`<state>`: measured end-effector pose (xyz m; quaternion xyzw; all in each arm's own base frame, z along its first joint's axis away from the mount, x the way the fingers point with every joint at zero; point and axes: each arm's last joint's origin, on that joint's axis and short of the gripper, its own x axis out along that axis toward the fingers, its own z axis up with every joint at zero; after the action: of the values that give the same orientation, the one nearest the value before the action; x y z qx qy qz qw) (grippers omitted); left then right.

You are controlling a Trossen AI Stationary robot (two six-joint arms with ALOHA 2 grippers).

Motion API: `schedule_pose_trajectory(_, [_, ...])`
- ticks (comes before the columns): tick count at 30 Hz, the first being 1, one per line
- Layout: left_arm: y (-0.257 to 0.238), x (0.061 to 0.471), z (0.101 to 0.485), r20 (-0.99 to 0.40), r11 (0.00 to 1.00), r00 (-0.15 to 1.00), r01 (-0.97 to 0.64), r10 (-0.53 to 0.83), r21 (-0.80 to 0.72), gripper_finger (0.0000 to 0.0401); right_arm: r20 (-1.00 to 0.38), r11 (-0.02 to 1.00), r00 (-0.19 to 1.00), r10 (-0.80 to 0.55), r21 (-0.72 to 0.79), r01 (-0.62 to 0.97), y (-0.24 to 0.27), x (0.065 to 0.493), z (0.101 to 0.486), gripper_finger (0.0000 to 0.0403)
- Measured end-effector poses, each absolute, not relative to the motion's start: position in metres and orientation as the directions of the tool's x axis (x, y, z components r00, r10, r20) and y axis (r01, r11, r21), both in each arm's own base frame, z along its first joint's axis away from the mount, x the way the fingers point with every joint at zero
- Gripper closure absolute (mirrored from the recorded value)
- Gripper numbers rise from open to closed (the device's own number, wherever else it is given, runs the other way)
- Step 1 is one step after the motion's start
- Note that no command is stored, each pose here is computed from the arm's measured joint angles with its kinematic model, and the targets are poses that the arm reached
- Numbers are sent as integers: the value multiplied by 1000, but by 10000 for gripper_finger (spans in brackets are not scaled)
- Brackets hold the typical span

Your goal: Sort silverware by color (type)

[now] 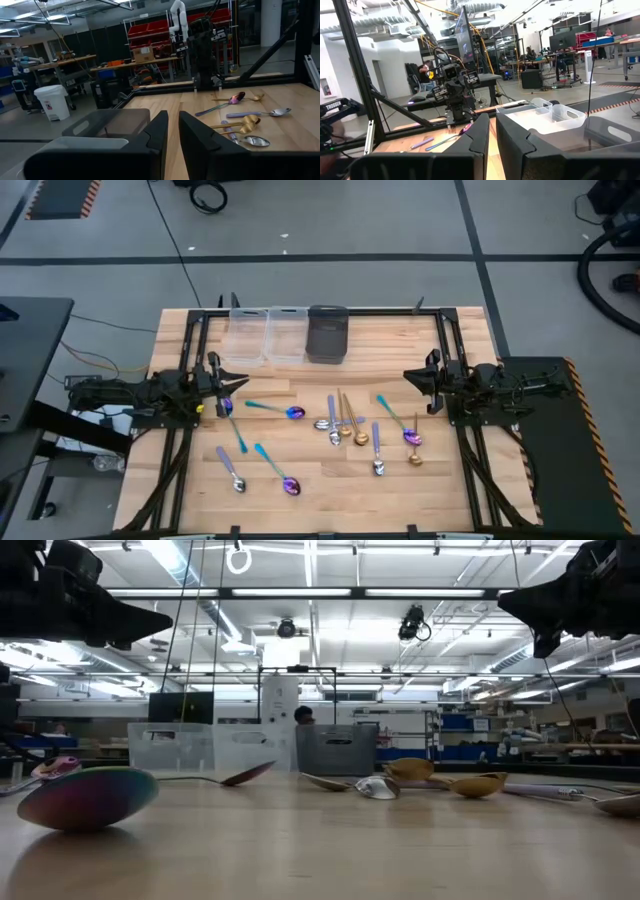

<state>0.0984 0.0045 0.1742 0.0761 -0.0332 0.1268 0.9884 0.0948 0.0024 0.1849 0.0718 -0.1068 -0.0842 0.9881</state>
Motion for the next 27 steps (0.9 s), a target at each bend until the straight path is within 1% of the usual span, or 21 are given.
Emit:
schedule_pose_trajectory(20, [5, 98, 174, 88, 958, 965, -255, 245, 130, 346, 199, 976, 963, -182, 160, 151, 2, 95, 185, 359])
schedule_pose_trajectory(23, [5, 98, 177, 108, 969, 963, -245, 246, -20, 346, 199, 976, 963, -181, 160, 151, 2, 95, 185, 359])
schedule_pose_trajectory(25, [5, 97, 184, 185, 965, 949, -236, 254, -116, 346, 206, 978, 961, -183, 136, 157, 2, 95, 186, 359])
schedule_pose_trajectory(27, [6, 96, 189, 229, 956, 936, -226, 266, -187, 346, 235, 980, 953, -190, 112, 167, 2, 94, 189, 359])
